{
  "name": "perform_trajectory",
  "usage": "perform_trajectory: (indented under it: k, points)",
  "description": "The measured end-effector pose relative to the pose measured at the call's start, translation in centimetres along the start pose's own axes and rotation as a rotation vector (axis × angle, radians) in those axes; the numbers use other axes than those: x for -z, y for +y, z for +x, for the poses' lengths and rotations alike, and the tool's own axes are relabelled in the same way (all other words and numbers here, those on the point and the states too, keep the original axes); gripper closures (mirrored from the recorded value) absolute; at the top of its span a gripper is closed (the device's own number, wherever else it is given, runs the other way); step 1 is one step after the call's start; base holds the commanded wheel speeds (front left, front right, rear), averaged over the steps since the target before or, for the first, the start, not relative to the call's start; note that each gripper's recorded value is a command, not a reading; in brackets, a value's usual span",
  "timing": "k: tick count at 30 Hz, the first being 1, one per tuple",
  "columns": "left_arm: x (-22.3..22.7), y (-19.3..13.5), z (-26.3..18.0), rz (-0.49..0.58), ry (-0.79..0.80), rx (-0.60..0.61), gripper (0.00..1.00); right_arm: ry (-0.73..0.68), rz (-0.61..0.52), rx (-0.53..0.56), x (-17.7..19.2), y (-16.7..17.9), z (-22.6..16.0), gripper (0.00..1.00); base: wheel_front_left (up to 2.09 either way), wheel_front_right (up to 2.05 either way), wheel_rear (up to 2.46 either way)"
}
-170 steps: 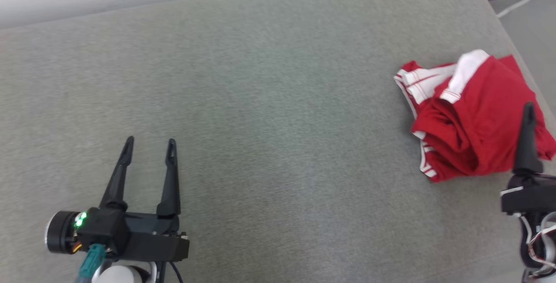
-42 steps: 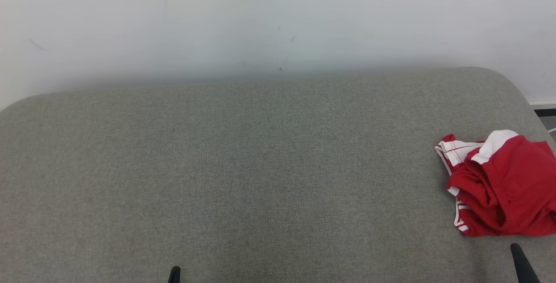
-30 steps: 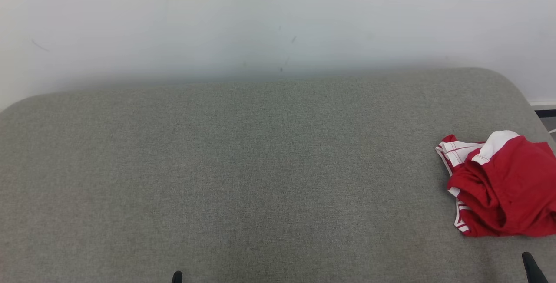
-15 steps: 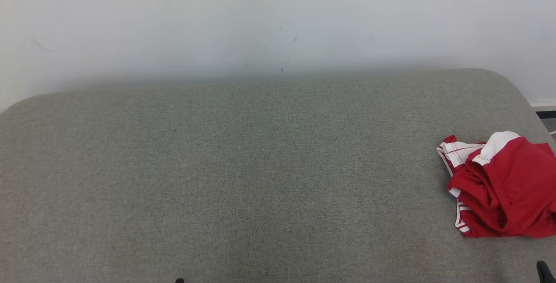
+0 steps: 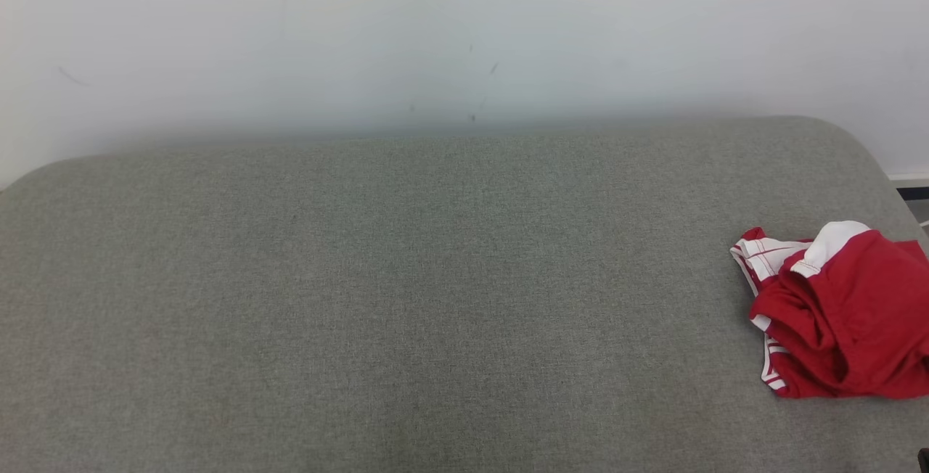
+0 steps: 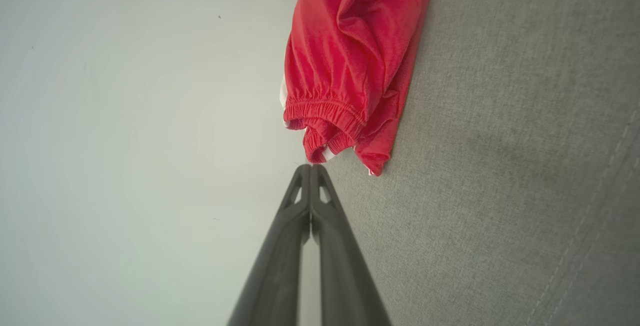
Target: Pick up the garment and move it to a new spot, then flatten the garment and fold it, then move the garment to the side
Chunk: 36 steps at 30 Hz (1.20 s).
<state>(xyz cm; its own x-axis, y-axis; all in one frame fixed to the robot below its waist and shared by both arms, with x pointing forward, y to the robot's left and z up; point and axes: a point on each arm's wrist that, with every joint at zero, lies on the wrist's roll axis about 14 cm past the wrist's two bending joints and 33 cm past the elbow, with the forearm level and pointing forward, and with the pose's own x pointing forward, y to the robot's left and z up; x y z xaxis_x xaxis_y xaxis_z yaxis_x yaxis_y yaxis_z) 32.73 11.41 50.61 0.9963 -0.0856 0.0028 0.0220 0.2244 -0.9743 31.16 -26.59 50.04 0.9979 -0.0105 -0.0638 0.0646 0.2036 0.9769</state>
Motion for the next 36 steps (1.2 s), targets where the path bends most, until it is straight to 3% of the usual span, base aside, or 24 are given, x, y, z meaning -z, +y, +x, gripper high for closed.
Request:
perform_trajectory:
  k: [30, 36]
  points:
    - [0.2, 0.1, -0.8, -0.228, -0.029, -0.006, 1.00, -0.048, 0.203, -0.059, -2.1, 0.0, -1.4, 1.00, 0.00, 0.00, 0.00]
    - [0.2, 0.1, -0.8, -0.230, -0.030, -0.007, 1.00, -0.050, 0.207, -0.060, -2.2, 0.0, -1.4, 1.00, 0.00, 0.00, 0.00]
